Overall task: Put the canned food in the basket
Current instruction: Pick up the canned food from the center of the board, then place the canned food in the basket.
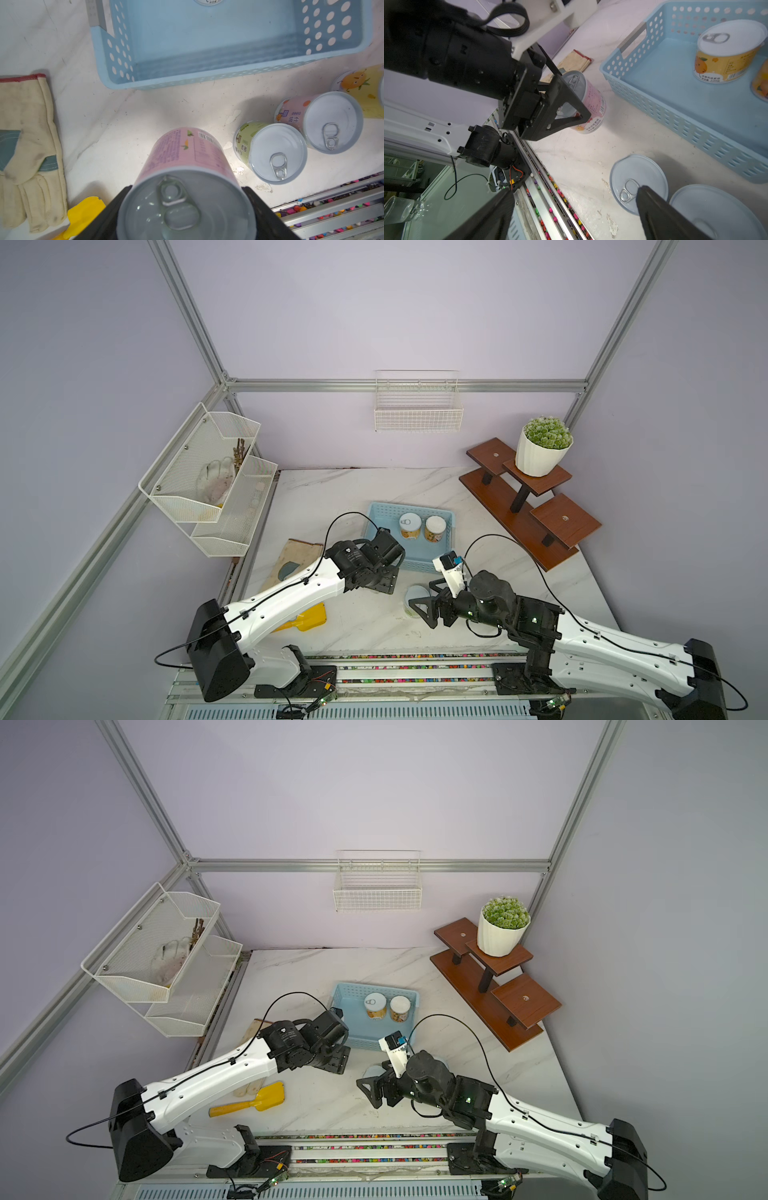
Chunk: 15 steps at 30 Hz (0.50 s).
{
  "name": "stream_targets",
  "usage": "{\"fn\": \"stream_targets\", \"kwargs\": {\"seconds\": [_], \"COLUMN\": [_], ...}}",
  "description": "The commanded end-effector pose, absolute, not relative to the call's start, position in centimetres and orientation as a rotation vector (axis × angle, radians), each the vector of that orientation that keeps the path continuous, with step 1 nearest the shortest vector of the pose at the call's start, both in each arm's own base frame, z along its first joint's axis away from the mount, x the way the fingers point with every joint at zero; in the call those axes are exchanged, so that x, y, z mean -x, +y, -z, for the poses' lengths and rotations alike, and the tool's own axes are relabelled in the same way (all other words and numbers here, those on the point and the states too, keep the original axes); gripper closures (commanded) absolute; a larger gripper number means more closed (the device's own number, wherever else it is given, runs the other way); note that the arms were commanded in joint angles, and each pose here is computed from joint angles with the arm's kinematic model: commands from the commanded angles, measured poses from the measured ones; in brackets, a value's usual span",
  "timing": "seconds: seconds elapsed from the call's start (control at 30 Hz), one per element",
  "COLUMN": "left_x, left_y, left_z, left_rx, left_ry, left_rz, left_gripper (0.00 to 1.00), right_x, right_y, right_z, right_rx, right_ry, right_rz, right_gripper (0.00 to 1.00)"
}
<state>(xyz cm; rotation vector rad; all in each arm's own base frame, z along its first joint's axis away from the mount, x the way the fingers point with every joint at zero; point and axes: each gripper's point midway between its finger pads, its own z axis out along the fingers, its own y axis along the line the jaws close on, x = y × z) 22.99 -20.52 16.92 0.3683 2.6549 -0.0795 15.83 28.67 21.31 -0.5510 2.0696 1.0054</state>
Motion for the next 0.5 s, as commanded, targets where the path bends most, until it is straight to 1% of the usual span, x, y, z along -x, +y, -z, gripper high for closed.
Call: {"fn": "stream_targets", "kwargs": {"seconds": [0.0,0.17,0.23,0.47], "left_x": [-25.1,-26.8,-27.8,-31.0], "left_y": [-20.8,-21.5,-22.0,-23.0], "left_z": [-20.2,-22.0,-21.8,-22.2], "left_rx": [-0.365,-0.379,-0.398,-0.417], "left_ry": [2.55,2.507,2.516,2.513], "left_rz": [0.048,0.054,0.044,0.102], "left_gripper": [0.96,0.97,0.97,0.99], "right_x": [-17.4,-18.9,-19.0,-20.7], "right_y": [28.1,27.0,26.9,25.0], "right_z": [-23.7,-24.3,-24.9,-25.8], "right_rx": [0.472,0.387,0.398,0.37], "right_ry": [1.972,1.964,1.929,1.924], "right_rz": [-0.984,-0.98,-1.006,-0.964], "right_gripper": [0.0,0.0,0.0,0.0]}}
